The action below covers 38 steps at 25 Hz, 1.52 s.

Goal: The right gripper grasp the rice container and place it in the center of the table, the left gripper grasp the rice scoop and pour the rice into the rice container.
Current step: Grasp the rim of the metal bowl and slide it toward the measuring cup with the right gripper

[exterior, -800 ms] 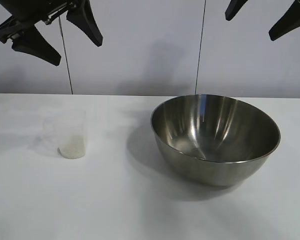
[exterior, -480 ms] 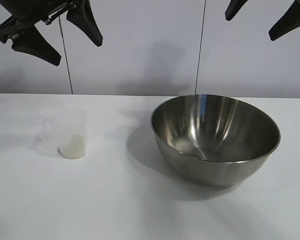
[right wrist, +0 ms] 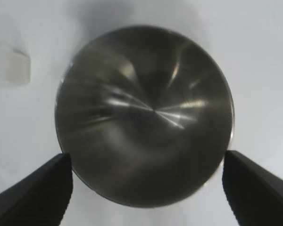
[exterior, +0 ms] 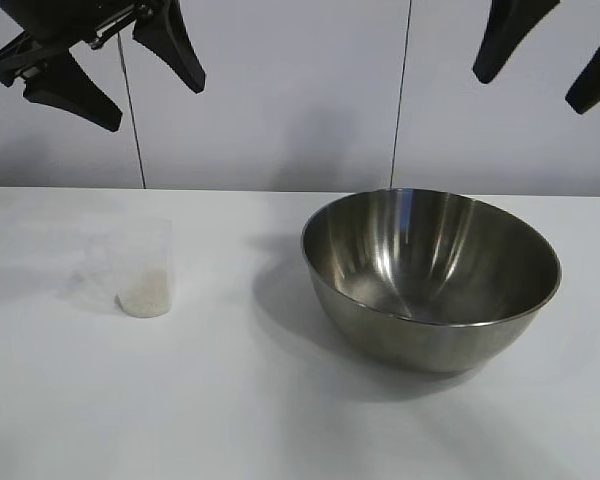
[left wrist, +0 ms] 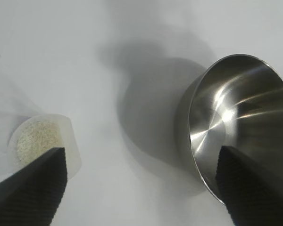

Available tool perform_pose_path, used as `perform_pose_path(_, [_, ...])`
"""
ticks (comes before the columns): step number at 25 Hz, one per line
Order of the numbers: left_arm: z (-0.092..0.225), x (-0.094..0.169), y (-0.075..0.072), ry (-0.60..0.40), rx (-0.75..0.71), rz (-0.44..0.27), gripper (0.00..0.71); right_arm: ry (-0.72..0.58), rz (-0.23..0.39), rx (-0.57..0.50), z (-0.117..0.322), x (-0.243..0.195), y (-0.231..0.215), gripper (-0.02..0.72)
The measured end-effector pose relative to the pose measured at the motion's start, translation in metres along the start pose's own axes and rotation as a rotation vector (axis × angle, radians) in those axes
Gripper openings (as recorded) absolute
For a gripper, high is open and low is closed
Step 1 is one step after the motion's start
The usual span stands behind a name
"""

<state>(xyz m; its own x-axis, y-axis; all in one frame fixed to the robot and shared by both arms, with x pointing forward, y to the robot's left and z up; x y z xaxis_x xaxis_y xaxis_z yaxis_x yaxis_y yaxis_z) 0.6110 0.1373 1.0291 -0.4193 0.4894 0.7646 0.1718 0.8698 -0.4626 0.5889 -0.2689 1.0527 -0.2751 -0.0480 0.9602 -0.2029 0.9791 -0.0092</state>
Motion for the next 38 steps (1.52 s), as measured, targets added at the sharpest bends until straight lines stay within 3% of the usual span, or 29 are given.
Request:
perform_pose_path(12, [0.0,0.0,0.0,0.0,0.0,0.0,0.622,0.035,0.005,-0.029,0.029,-0.069,-0.005,0.589])
perform_pose_path(17, [0.0,0.0,0.0,0.0,0.0,0.0,0.622,0.028,-0.034,-0.115,0.024,-0.097,-0.018,0.577])
perform_pose_path(29, [0.0,0.0,0.0,0.0,0.0,0.0,0.622,0.057,-0.177,-0.148,0.017,-0.168,-0.006,0.549])
perform_pose_path(31, [0.0,0.0,0.0,0.0,0.0,0.0,0.622,0.05,-0.181,-0.161,0.016,-0.173,-0.005,0.486])
perform_pose_path(35, [0.0,0.0,0.0,0.0,0.0,0.0,0.622,0.044,-0.193,-0.18,0.015,-0.175,-0.004,0.114])
perform_pose_path(38, [0.0,0.0,0.0,0.0,0.0,0.0,0.622,0.031,-0.207,-0.162,0.013,-0.175,-0.002,0.031])
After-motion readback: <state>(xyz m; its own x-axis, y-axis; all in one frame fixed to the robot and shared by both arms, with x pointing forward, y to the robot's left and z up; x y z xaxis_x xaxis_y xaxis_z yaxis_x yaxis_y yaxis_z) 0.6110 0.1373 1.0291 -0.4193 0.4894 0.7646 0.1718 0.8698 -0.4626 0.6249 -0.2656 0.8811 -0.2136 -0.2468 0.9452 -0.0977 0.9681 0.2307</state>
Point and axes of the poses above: a point on each arm's last joint axis where the gripper is mounted, x pointing back along that axis away from the gripper, y along the wrist's bending axis when the last joint is at zero, z = x × y, the point moved 4 cm from there along -x, pointing out along that axis toward the gripper, and after that the axes turned 5 degrees about x, right-handed, at the moved point
